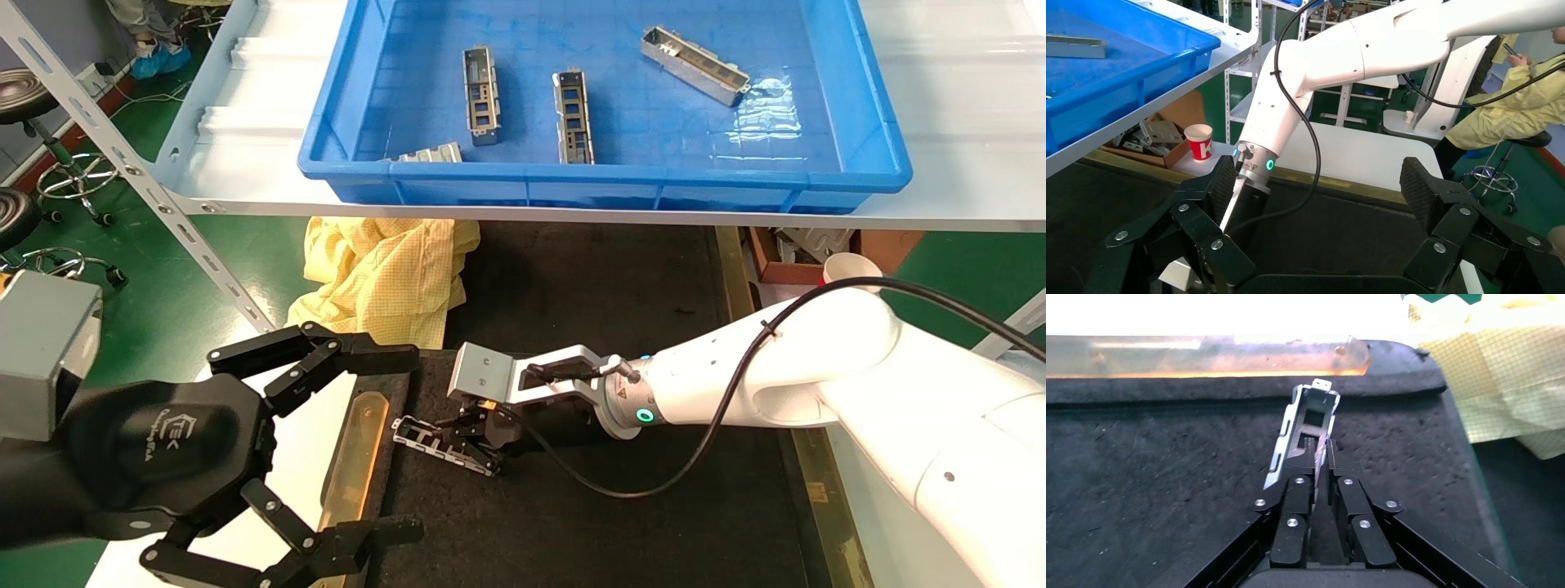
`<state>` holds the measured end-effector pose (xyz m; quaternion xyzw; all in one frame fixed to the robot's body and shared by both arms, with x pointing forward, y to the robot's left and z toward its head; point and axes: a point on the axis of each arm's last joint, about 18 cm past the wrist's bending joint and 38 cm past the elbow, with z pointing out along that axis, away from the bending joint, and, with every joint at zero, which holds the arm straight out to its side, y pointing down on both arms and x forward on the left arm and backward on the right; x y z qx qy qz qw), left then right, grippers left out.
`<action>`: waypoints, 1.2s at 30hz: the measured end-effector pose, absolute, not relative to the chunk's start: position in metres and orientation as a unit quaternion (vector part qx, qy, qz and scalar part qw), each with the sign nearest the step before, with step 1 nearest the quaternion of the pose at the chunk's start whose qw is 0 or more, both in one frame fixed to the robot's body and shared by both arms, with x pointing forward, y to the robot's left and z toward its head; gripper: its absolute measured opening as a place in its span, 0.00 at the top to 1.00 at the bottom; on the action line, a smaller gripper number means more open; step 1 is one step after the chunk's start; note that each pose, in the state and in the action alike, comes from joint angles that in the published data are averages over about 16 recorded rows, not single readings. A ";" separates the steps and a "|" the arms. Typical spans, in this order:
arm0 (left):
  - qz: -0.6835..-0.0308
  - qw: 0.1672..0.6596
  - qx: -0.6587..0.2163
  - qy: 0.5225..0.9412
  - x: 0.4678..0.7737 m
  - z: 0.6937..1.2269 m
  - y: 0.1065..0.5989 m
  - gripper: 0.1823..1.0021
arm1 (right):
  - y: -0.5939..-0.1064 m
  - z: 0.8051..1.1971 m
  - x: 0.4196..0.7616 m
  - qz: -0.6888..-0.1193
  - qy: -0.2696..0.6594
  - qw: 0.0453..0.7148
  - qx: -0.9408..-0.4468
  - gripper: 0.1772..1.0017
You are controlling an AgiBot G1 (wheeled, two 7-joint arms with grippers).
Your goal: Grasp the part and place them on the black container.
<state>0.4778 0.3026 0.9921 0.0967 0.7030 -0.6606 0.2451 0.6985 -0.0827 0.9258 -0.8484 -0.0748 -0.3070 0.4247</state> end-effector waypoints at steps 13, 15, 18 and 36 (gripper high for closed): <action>-0.661 0.245 0.097 0.703 0.478 0.992 0.303 0.00 | -0.095 0.948 0.693 -0.301 -0.090 0.431 -0.846 0.78; -0.661 0.245 0.097 0.703 0.478 0.992 0.303 0.00 | -0.101 0.952 0.691 -0.294 -0.091 0.437 -0.845 0.73; -0.661 0.245 0.097 0.703 0.478 0.992 0.303 0.00 | -0.110 0.957 0.686 -0.282 -0.092 0.447 -0.844 0.67; -0.661 0.245 0.097 0.703 0.478 0.992 0.303 0.00 | -0.139 0.968 0.667 -0.238 -0.086 0.502 -0.827 0.19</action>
